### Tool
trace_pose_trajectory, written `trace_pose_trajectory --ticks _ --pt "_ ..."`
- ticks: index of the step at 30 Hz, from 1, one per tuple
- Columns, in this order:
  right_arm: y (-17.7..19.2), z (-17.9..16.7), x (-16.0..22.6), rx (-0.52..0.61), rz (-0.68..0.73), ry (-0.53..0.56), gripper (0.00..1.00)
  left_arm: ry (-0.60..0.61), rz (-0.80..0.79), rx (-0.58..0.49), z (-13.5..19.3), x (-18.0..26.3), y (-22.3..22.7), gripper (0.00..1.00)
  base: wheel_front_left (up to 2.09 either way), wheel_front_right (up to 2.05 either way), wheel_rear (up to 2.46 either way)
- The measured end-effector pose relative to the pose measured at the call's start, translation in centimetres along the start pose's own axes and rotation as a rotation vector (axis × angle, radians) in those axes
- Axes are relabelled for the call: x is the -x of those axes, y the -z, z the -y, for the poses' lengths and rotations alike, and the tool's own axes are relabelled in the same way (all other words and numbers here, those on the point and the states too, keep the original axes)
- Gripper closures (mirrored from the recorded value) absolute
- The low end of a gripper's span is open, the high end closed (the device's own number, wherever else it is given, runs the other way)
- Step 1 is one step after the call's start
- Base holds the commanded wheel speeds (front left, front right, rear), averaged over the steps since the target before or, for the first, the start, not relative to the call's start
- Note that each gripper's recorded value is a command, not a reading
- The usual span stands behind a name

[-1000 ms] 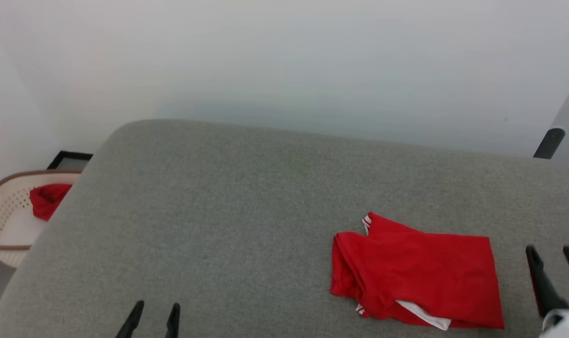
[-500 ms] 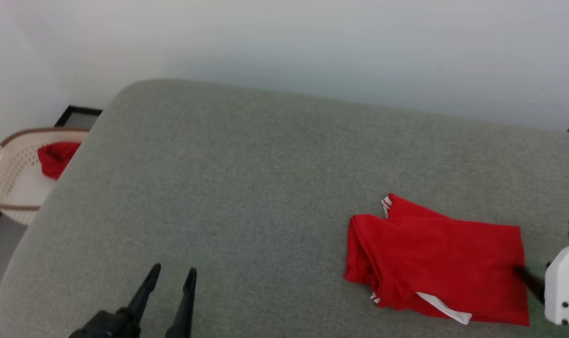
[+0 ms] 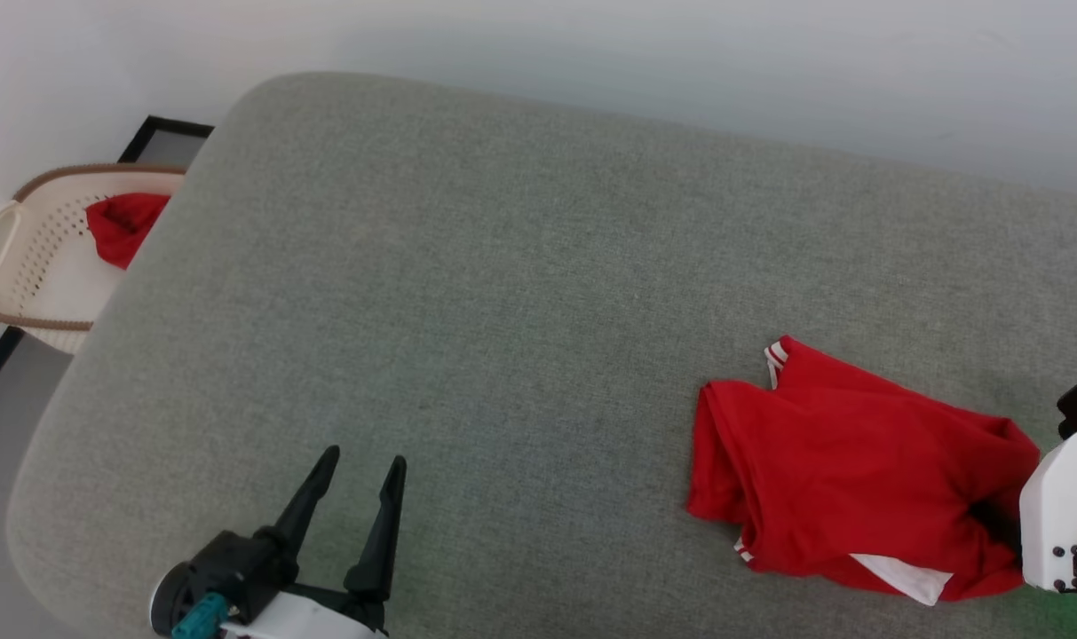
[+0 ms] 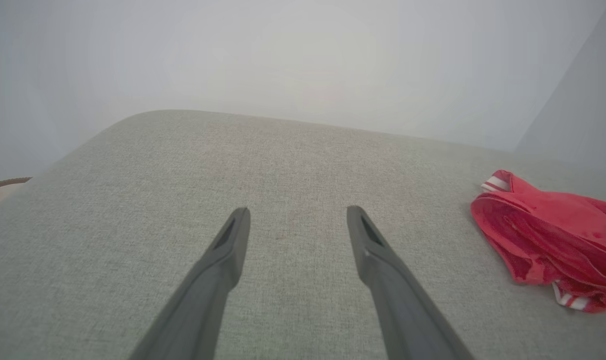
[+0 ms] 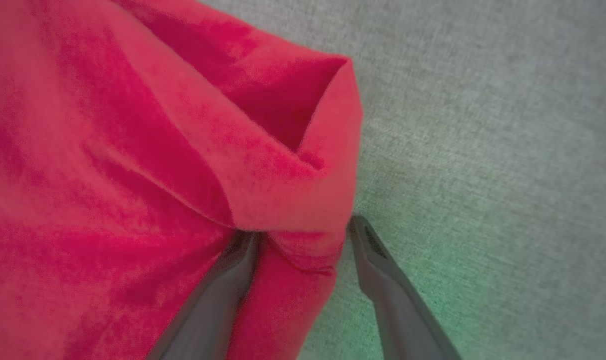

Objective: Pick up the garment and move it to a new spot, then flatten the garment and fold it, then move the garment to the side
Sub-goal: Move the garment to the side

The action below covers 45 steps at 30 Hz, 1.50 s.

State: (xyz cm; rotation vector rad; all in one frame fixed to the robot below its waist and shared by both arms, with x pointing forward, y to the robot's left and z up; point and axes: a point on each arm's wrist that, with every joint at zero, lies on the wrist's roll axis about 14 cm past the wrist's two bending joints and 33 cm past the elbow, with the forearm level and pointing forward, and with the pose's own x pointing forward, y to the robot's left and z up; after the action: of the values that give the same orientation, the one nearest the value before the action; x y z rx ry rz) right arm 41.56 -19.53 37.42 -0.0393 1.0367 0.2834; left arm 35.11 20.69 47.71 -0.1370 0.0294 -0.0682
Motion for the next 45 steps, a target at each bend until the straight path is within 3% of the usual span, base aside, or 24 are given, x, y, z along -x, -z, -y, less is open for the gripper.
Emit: trace_pose_trajectory --ticks 1,2,10,18,25,33,45 --pt "-0.2 0.0 -0.2 -0.005 0.009 -0.004 0.95 -0.001 -0.003 0.001 -0.1 -0.1 0.1 0.00 0.00 0.00 0.00" --pt "-0.3 0.0 -0.3 -0.011 0.020 -0.007 1.00 -0.001 -0.007 -0.001 -0.1 -0.3 0.2 0.00 0.00 0.00 0.00" --pt "-2.6 1.4 1.5 -0.138 0.230 -0.001 1.00 0.030 0.021 -0.012 0.5 -1.3 -0.7 0.00 0.00 0.00 0.00" --pt "-2.4 10.1 7.4 -0.284 0.401 0.193 1.00 0.168 0.069 -0.024 4.2 -3.5 -2.1 0.00 0.00 0.00 0.00" --pt "-1.1 16.3 12.6 -0.356 0.502 0.368 1.00 0.380 0.145 -0.065 10.0 -7.1 -4.5 0.00 0.00 0.00 0.00" --pt "-2.0 21.5 14.5 -0.350 0.549 0.543 1.00 0.561 0.216 -0.113 14.7 -11.8 -6.0 0.00 0.00 0.00 0.00" --pt "-1.7 28.1 12.8 -0.266 0.469 0.810 1.00 0.653 0.247 -0.175 15.6 -18.1 -4.9 0.00 0.00 0.00 0.00"
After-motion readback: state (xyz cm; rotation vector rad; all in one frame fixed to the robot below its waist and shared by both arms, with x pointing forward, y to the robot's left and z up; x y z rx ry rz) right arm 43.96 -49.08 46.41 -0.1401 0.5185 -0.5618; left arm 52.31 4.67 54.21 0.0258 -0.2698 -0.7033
